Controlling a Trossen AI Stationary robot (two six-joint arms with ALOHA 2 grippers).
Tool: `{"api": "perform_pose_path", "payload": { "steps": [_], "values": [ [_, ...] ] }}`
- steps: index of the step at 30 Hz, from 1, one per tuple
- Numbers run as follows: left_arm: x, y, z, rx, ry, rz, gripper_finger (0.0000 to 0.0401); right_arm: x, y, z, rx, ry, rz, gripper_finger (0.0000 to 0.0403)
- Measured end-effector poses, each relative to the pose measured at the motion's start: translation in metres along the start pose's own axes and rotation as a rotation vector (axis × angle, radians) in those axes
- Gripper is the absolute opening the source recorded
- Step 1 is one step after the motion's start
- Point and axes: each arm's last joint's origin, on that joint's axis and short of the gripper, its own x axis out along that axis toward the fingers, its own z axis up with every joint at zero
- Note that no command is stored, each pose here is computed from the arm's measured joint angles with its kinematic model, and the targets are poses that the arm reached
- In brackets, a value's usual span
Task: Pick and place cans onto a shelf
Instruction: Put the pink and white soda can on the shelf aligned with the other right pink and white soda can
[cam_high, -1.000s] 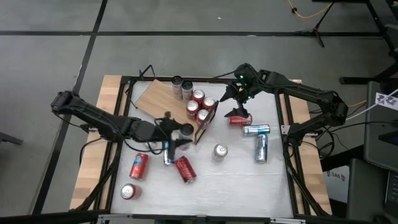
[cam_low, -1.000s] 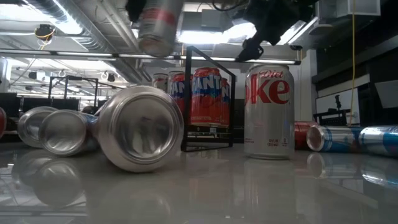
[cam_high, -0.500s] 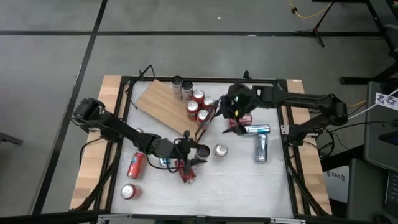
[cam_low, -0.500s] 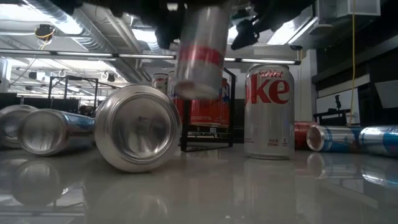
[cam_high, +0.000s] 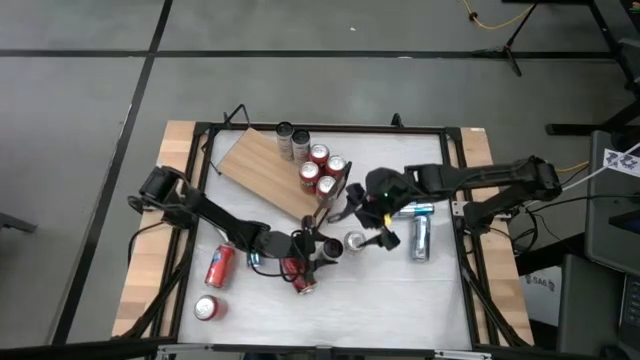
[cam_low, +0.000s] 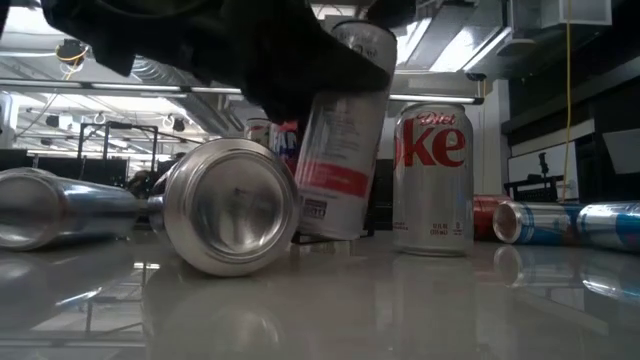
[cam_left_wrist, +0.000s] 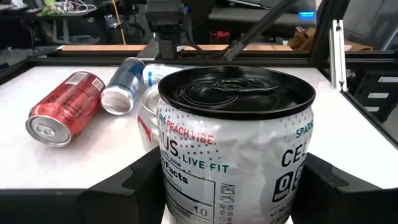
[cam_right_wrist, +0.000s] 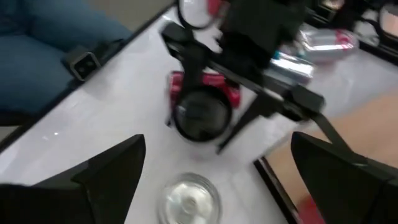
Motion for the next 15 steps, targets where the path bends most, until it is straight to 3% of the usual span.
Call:
{"api": "perform_pose_path", "payload": {
  "steps": [6,15],
  "values": [
    [0.004,0.005,-0.004,0.029,-0.003,0.018,0.0235,0.011,0.018,0.011,-0.051,-0.035,0.031,0.039],
    [0.005,0.006,-0.002,0.007,-0.019,0.019,0.0235,0.033,0.036,0.023,-0.074,0.003,-0.17,0.039]
  ]
}}
